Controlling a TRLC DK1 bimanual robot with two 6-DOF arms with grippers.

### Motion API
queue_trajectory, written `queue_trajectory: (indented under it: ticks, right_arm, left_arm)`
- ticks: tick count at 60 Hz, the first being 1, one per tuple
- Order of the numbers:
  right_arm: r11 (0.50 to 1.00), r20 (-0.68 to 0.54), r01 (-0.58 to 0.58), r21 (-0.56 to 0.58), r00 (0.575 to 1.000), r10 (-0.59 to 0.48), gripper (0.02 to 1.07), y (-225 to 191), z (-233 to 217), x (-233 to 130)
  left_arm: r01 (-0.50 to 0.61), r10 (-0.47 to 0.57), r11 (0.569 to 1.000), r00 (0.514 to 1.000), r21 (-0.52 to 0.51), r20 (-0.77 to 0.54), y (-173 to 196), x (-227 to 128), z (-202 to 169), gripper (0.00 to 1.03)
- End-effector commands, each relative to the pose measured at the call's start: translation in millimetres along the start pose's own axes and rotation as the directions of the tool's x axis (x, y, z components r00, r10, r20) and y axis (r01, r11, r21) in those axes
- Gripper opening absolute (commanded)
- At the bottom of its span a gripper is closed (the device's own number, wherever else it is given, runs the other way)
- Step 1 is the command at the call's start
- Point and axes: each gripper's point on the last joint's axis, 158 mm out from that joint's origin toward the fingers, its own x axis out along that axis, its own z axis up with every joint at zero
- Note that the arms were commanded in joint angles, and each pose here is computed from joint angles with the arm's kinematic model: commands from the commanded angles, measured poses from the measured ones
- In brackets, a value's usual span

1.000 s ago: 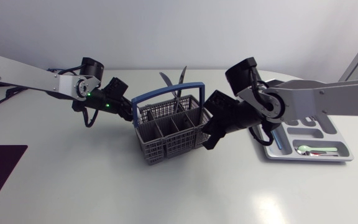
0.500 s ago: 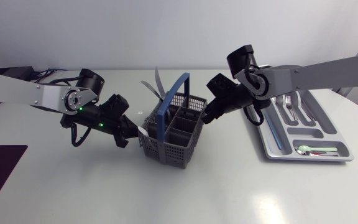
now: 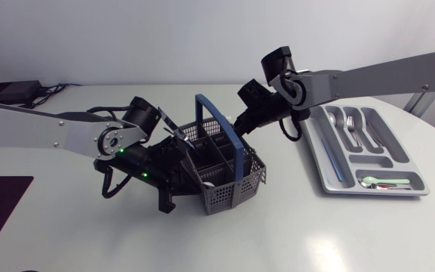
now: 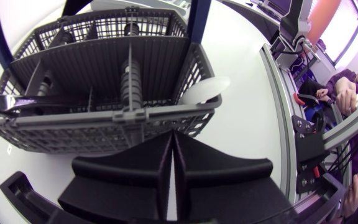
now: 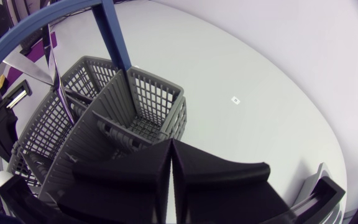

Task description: Unload the cutlery basket into the drawer organizer.

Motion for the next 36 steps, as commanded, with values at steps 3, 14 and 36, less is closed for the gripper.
queue_trajectory:
  ticks: [3,14,36]
  right_arm:
    - [0.999,0.030,0.021,0.029,0.999,-0.022,0.08,-6,2,-36]
    - [1.000,0.049,0.017,0.010,0.999,-0.017,0.08,12,-13,-90]
    - [0.995,-0.002,-0.097,-0.007,0.995,0.097,0.08,75,-78,-159]
  left_arm:
    - [-0.119,0.121,0.992,0.991,-0.035,0.060,27,-46,-9,0.03]
    - [-0.262,0.289,0.948,0.946,-0.178,0.147,86,-110,-37,0.03]
    - [-0.267,0.374,0.888,0.893,-0.376,0.250,196,-115,-27,0.03]
